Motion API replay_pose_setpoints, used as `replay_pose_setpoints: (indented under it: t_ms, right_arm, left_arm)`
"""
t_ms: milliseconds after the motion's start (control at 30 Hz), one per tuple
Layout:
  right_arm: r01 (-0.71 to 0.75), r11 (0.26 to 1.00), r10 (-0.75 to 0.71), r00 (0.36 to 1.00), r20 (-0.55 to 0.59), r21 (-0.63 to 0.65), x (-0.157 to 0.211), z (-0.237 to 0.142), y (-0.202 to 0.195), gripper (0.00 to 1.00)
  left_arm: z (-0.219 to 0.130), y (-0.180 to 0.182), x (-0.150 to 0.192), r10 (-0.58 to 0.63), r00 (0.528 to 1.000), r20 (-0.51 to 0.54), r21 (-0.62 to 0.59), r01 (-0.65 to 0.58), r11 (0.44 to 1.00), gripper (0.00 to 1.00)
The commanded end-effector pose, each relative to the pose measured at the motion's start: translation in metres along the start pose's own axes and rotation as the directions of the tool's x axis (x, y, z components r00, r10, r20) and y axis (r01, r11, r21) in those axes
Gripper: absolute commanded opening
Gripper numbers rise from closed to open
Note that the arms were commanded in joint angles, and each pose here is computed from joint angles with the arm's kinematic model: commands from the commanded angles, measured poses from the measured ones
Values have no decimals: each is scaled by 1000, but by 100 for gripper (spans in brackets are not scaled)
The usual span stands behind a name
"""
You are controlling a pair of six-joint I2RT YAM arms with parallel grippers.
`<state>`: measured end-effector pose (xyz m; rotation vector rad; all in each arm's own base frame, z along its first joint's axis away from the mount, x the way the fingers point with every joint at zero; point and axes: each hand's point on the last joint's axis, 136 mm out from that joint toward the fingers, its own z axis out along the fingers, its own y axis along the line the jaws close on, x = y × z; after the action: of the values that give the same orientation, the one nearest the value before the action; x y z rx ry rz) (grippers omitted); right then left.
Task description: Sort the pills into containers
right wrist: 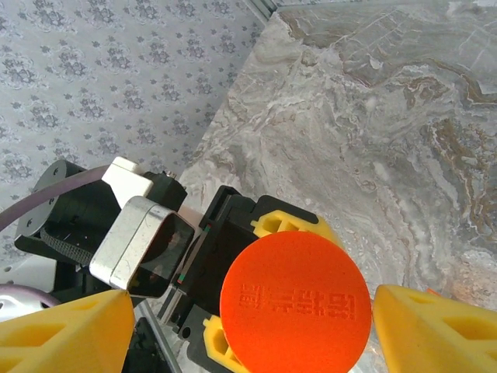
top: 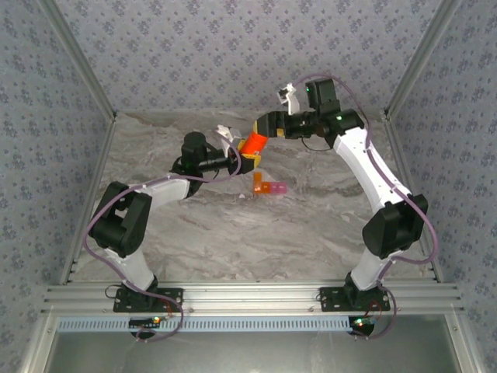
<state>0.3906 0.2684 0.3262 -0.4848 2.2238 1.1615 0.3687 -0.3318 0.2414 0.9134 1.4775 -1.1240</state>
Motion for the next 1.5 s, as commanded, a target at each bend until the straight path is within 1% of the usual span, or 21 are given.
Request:
replay_pose_setpoints:
  t_ms: [0, 167, 267, 400, 467, 533, 633, 867, 1033, 1167, 1367, 1467]
  right_arm:
    - [23, 999, -23, 999, -38, 22, 5, 5, 0, 81]
    - [41, 998, -38, 997, -70, 42, 9, 11, -1, 79]
    - [46, 998, -43, 996, -74, 43, 10, 11, -1, 74]
    - [43, 998, -40, 996, -76, 42, 11, 11, -1, 62]
    - [42, 998, -38, 996, -80, 39, 12, 12, -1, 59]
    - [41, 999, -37, 996, -83, 36, 13, 12, -1, 51]
    - [39, 999, -36, 996, -83, 37, 14, 10, -1, 46]
    - [21, 1000, -21, 1000, 2, 3, 1, -6, -1, 44]
    - [-4, 1000, 4, 1000, 10, -6, 3, -6, -3, 44]
    - [-63, 998, 63, 998, 5, 3, 6, 0, -11, 42]
    - [-210, 977, 210, 978, 24, 38, 13, 9, -25, 39]
    - [-232, 972, 230, 972, 37, 46, 17, 12, -23, 38]
  left_arm:
    - [-1, -7, -22, 67, 997, 47, 22, -69, 997, 0]
    - [-1, -6, -22, 66, 997, 47, 22, -67, 998, 0]
    - [0, -7, -22, 63, 997, 47, 23, -64, 998, 0]
    - [0, -7, -21, 61, 997, 47, 24, -62, 998, 0]
    - [0, -7, -21, 62, 997, 47, 23, -63, 998, 0]
    - [-1, -7, -21, 61, 997, 48, 23, -62, 998, 0]
    - [-1, -7, -22, 65, 997, 52, 18, -66, 998, 0]
    - [-1, -6, -24, 67, 996, 59, 17, -68, 998, 0]
    - [-1, -6, -25, 67, 996, 65, 18, -68, 998, 0]
    - [-1, -5, -26, 64, 995, 72, 11, -65, 998, 0]
    - [-1, 0, -26, 67, 995, 75, -18, -66, 998, 0]
    - [-2, 1, -27, 71, 994, 78, -26, -69, 997, 0]
